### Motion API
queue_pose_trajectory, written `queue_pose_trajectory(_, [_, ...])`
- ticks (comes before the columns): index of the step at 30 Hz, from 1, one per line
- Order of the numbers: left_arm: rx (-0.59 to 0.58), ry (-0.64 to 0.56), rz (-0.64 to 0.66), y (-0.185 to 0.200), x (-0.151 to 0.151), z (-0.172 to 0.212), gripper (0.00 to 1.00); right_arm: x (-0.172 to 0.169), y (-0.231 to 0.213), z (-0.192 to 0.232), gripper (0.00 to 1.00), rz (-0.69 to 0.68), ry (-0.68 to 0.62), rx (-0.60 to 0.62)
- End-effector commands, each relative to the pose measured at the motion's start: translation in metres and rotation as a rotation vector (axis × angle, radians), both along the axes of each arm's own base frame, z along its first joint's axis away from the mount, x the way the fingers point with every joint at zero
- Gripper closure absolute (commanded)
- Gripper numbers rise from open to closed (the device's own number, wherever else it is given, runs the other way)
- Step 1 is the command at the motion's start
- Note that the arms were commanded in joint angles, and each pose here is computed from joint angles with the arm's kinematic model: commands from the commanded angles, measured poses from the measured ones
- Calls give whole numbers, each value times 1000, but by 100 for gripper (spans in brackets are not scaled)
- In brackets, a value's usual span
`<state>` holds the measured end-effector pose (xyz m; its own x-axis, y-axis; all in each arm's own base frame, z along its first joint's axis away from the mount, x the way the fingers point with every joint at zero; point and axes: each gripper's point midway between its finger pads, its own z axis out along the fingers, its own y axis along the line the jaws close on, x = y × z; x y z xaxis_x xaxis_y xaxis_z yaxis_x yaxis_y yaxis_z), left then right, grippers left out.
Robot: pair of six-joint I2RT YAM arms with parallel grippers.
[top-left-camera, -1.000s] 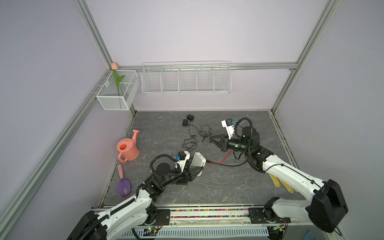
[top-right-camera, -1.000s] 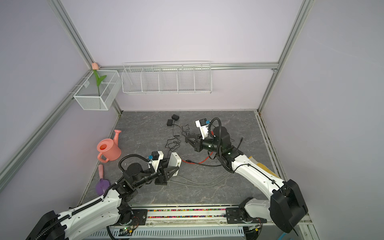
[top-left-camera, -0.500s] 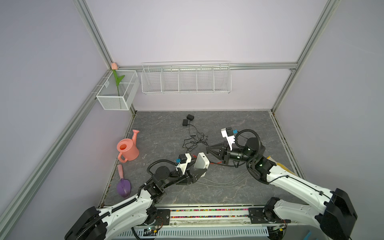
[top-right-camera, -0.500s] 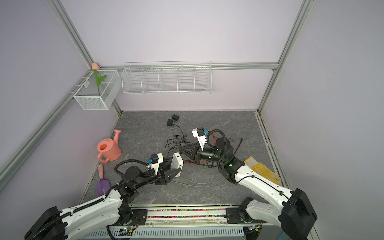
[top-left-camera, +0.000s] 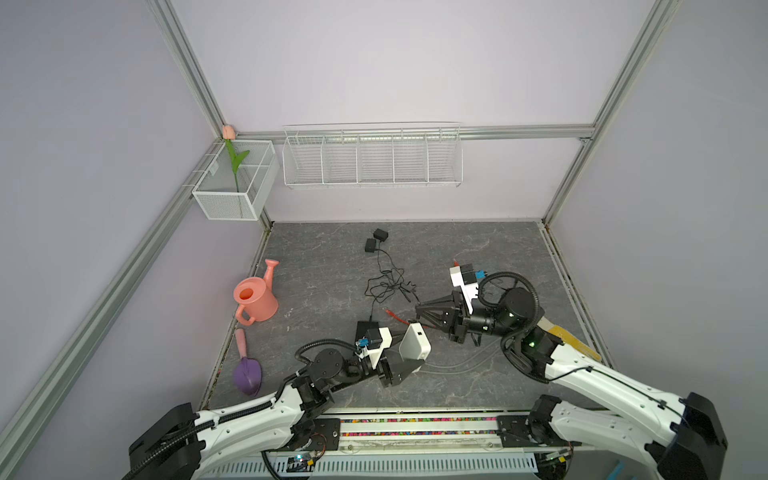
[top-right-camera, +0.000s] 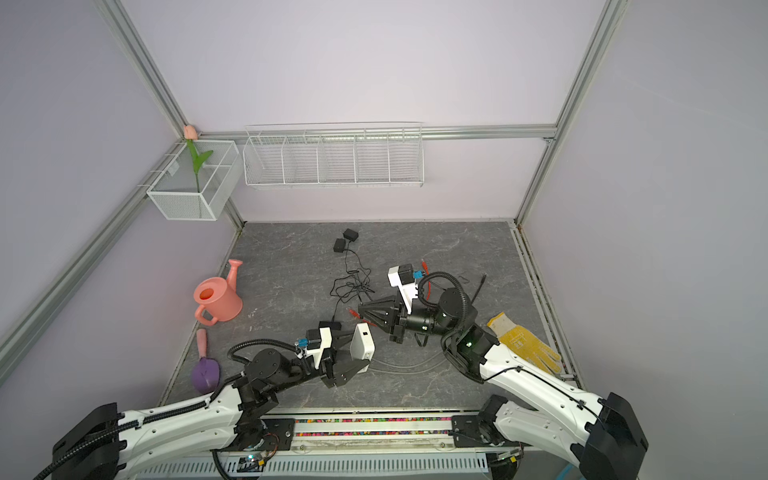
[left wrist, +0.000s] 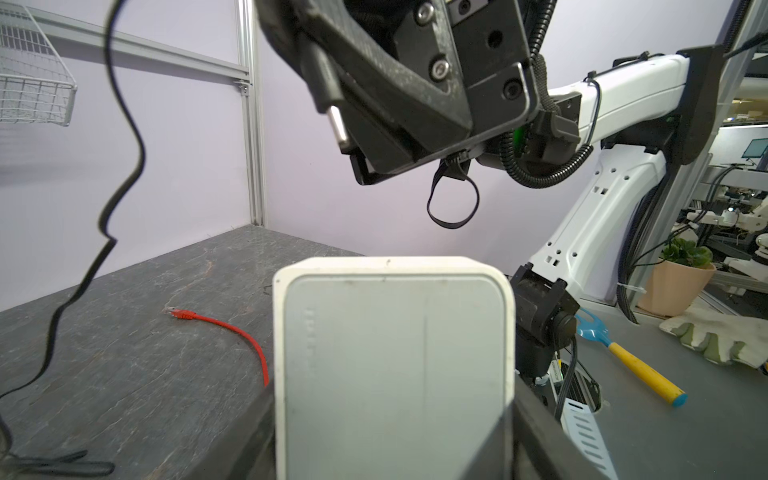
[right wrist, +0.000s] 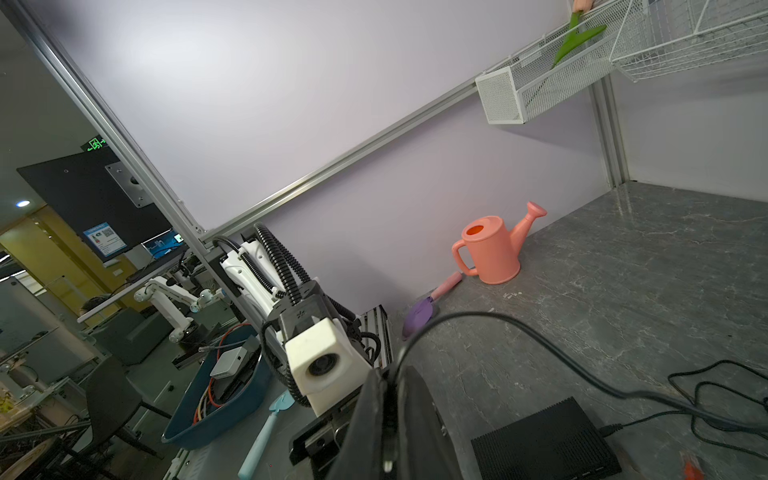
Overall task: Insert the plug into the switch port
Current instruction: 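Lift the white router with the left gripper while the right lifts the power plug, then bring the barrel plug with the right gripper down to the router's top port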
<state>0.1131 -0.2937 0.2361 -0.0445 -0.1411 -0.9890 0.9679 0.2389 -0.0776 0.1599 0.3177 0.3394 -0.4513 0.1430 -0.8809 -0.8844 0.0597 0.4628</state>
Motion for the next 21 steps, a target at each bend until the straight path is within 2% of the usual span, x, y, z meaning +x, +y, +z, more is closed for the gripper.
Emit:
queue_pose_trajectory(1, [-26,-97,63,2,4,18,100,-7,-3,4,93,1,-34,12])
queue_pose_trajectory(11, [-46,-140,104,9,3,29,100,-22,-3,3,93,32,-66,-6])
queue_pose_trajectory(21, [-70,-142,110,14,2,37,100,-24,-2,-3,93,19,-68,-26])
